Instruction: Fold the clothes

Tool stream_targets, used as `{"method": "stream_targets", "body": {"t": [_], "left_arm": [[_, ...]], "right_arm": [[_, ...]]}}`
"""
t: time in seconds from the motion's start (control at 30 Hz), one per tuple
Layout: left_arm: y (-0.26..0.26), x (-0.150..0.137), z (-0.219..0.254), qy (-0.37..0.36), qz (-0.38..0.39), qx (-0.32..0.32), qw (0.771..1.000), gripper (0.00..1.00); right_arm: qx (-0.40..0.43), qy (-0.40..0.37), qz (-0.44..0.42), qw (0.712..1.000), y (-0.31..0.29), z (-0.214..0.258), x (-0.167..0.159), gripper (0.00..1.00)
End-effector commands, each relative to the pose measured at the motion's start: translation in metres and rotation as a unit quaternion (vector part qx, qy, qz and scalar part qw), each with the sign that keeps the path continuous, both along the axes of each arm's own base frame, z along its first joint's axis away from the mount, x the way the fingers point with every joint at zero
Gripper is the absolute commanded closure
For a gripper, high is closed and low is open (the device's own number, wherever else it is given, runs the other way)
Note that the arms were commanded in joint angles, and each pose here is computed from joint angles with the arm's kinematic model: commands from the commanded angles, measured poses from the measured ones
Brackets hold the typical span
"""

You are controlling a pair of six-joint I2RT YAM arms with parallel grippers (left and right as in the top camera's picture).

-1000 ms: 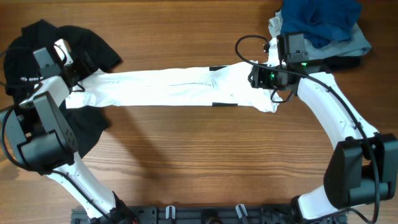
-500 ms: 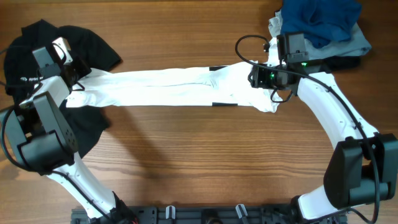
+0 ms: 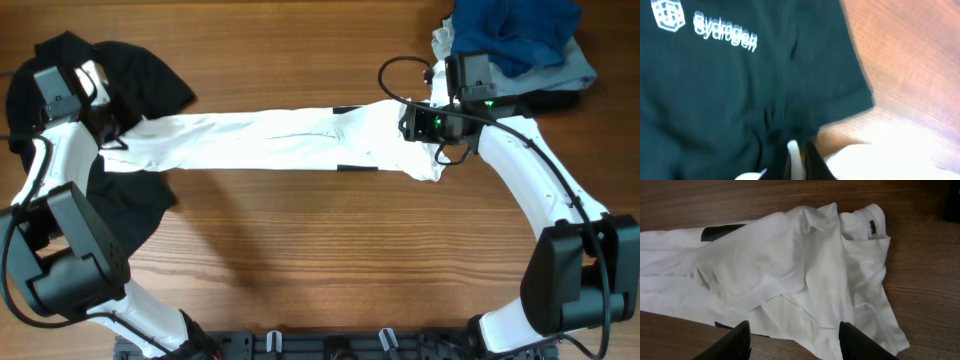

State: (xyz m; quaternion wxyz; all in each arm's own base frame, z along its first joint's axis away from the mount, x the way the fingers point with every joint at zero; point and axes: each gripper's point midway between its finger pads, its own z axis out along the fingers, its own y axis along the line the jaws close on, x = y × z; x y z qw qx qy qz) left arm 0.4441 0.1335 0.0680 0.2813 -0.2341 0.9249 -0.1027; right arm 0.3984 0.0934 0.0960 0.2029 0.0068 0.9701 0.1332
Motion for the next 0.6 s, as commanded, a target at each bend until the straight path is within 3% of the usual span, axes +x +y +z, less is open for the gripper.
{"method": "stream_targets", "body": {"t": [0.0,0.13,0.27,0.43,0.57], "left_arm": [[-0.005,-0.013,-0.004,0.027,-0.001,-0.014,1.0,0.94],[-0.011,-0.028,-0.004,0.055,0.0,-0.025,0.998,0.93],[-0.012,-0.034,0.022,0.04,0.0,-0.014,0.999,0.66],[0.003,-0.039,0.06,0.012,0.025,0.042,0.999,0.22],[0.009,-0.044,0.071,0.007,0.011,0.08,0.997,0.17]], "right_arm": [[0.007,0.001,0.002,1.0,0.002,0.0,0.002,0.43],[0.006,0.0,0.006,1.0,0.002,0.0,0.002,0.43],[0.006,0.0,0.006,1.0,0.002,0.0,0.002,0.43],[0.003,-0.002,0.013,1.0,0.002,0.0,0.002,0.43],[0.003,0.0,0.013,1.0,0.003,0.0,0.001,0.43]]}}
